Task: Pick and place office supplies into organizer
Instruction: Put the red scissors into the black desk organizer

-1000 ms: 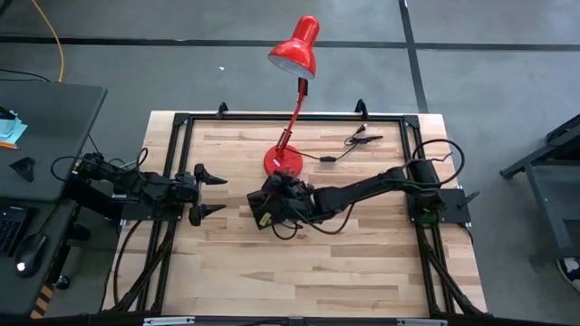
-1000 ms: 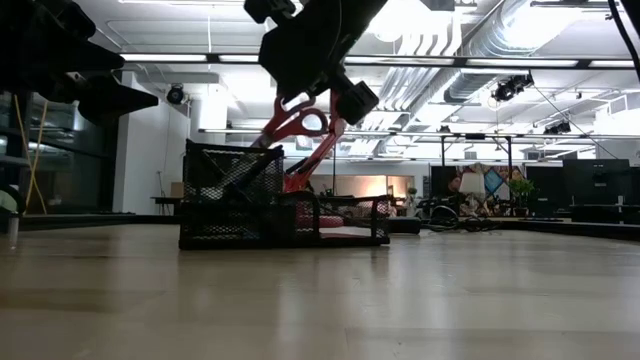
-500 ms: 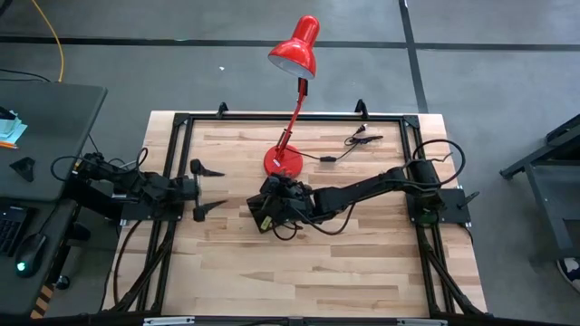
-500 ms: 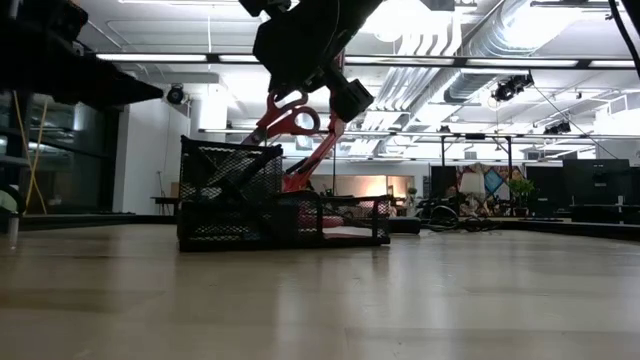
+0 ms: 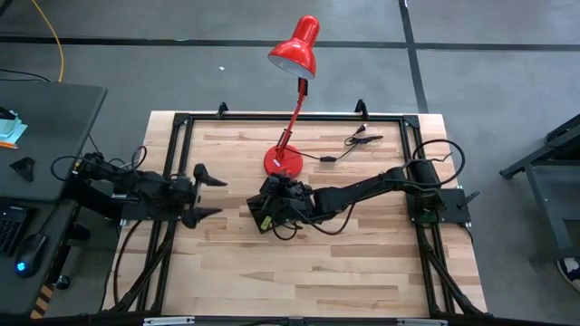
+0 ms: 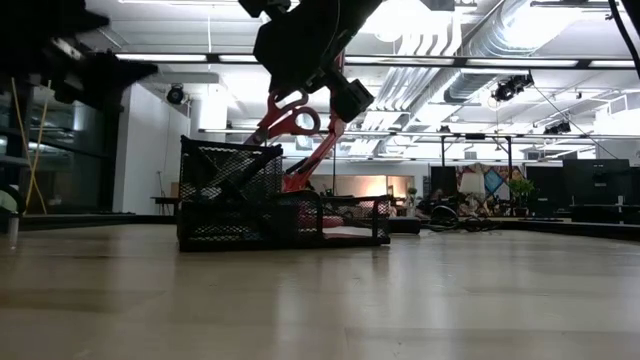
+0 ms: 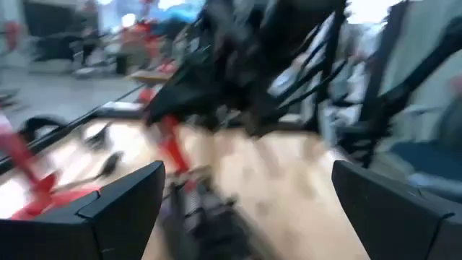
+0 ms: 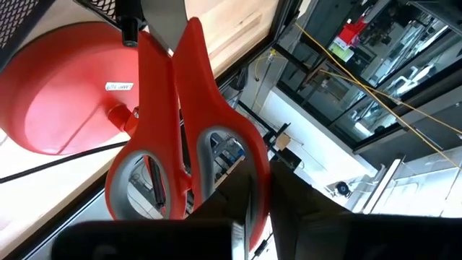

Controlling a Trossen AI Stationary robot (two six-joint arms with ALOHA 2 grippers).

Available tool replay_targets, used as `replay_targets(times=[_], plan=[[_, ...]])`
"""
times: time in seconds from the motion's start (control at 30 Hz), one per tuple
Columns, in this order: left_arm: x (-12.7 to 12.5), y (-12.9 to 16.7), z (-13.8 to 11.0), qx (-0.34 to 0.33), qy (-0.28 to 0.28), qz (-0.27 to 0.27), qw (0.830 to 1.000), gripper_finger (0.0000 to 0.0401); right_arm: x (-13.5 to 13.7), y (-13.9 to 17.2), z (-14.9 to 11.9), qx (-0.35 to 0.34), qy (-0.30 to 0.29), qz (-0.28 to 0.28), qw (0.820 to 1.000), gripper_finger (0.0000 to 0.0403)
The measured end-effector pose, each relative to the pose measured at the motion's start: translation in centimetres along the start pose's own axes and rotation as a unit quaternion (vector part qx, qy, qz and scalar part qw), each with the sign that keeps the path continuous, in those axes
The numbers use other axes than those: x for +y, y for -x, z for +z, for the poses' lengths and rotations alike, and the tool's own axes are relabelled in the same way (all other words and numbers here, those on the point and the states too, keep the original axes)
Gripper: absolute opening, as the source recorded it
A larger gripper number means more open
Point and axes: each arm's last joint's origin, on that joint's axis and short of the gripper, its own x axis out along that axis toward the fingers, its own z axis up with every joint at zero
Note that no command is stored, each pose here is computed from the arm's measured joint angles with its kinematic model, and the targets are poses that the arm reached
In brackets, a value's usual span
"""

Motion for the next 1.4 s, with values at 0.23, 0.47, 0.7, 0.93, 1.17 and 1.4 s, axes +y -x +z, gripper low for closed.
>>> replay_targets(times=[0.23, 0.47, 0.7, 0.93, 1.17, 1.4], plan=[[-0.2, -0.1, 0.2, -0.007, 0.047, -0.023, 0.999, 0.0381, 0.0, 0.0, 0.0, 0.002, 0.011, 0.000, 1.000, 0.0005], [0.6, -0.6, -0.6, 0.009, 0.090, 0.149, 0.985, 0.0381, -0.1, 0.0, 0.0, 0.000, 0.008, -0.002, 1.000, 0.0012], [0.6, -1.3, -1.3, 0.030, 0.119, 0.199, 0.972, 0.0381, -0.1, 0.0, 0.0, 0.002, 0.008, -0.003, 1.000, 0.0009], [0.0, -2.5, -1.2, 0.028, 0.153, 0.150, 0.976, 0.0381, -0.1, 0.1, 0.0, 0.001, 0.010, -0.003, 1.000, 0.0005], [-0.6, -4.2, -1.4, 0.022, 0.145, 0.133, 0.980, 0.0381, -0.1, 0.2, 0.0, 0.006, 0.006, -0.004, 1.000, 0.0011], [-1.3, -6.6, -1.6, 0.044, 0.118, 0.165, 0.978, 0.0381, -0.1, 0.6, 0.3, 0.013, 0.007, -0.008, 1.000, 0.0007]])
